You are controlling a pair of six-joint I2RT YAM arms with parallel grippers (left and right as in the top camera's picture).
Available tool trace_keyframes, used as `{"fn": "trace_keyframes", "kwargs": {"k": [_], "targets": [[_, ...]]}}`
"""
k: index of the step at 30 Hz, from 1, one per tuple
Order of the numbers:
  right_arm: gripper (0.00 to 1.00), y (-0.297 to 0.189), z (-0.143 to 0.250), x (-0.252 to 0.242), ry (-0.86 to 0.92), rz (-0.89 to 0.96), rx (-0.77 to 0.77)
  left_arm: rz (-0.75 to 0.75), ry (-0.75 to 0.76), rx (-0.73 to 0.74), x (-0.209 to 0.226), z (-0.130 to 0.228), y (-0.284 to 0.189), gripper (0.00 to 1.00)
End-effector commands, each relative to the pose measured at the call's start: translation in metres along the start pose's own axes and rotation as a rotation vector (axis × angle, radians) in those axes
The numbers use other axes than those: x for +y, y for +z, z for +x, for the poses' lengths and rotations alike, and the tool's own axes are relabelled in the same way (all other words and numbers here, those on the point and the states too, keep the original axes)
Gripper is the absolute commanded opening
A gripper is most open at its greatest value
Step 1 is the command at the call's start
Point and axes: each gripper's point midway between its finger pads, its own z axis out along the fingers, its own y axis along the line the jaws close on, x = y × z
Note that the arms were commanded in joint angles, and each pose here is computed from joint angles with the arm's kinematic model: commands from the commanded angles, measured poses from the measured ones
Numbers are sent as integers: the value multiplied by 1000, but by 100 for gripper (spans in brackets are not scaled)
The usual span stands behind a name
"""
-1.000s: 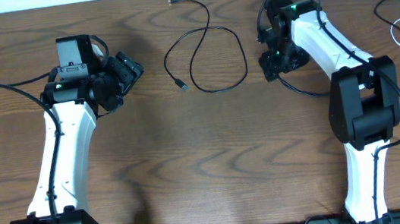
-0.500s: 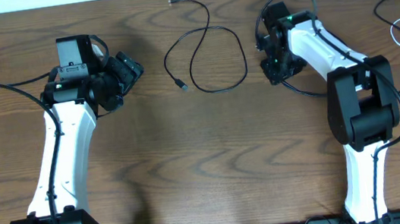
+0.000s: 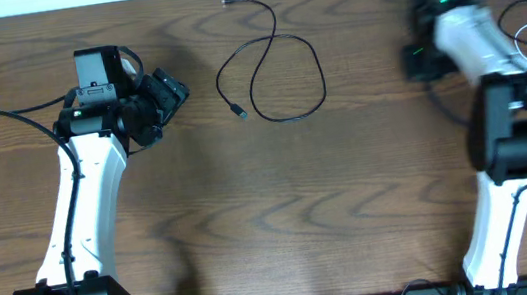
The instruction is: Untangle cables
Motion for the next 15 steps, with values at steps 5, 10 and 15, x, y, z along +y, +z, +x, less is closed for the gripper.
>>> {"fn": "trace_keyframes", "kwargs": {"k": [5, 10, 15], "targets": [[1, -111, -86, -133, 413, -141, -316, -17, 21, -1, 3, -1, 3, 80], [1, -132, -86, -222, 589, -44, -419, -17, 21, -1, 3, -1, 3, 80], [1, -103, -61, -279, 693, 122, -361, -16, 21, -2, 3, -2, 3, 80]]}}
